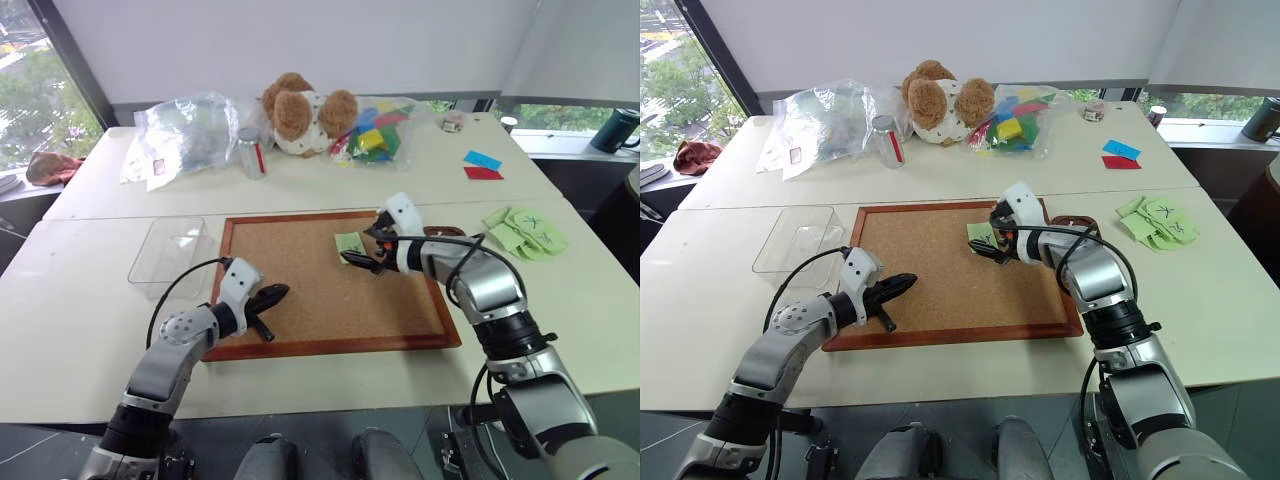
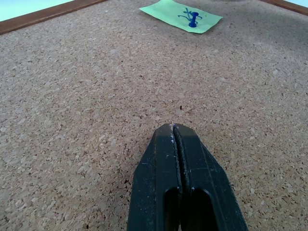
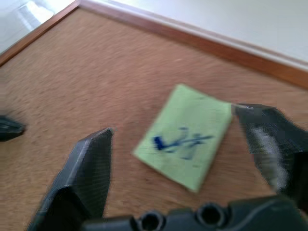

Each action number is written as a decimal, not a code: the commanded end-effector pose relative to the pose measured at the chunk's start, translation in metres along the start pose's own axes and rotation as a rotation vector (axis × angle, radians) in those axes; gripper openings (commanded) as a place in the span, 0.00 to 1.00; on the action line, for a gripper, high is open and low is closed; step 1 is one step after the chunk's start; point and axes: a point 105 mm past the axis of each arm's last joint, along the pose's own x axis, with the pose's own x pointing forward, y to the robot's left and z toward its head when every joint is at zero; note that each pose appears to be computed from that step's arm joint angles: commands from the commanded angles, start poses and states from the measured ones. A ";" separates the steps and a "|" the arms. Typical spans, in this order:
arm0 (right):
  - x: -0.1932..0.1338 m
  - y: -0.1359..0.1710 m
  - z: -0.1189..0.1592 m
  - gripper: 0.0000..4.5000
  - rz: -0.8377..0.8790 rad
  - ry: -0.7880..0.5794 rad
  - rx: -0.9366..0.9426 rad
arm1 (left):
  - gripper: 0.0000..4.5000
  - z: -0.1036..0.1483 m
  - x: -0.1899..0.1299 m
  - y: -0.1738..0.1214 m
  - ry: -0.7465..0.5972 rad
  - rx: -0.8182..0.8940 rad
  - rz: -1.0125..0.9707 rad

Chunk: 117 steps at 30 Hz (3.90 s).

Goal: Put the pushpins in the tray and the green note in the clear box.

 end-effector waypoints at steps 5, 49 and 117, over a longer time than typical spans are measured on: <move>0.008 0.008 0.010 0.49 0.014 -0.040 -0.037 | 0.00 -0.036 -0.007 -0.002 0.126 -0.067 0.021; -0.055 0.044 0.076 0.00 0.180 -0.170 -0.245 | 1.00 0.095 -0.007 0.034 -0.323 -0.546 -0.110; -0.109 -0.086 0.050 0.00 -0.290 -0.064 -0.102 | 0.01 0.109 0.037 -0.014 -0.380 -1.112 -0.318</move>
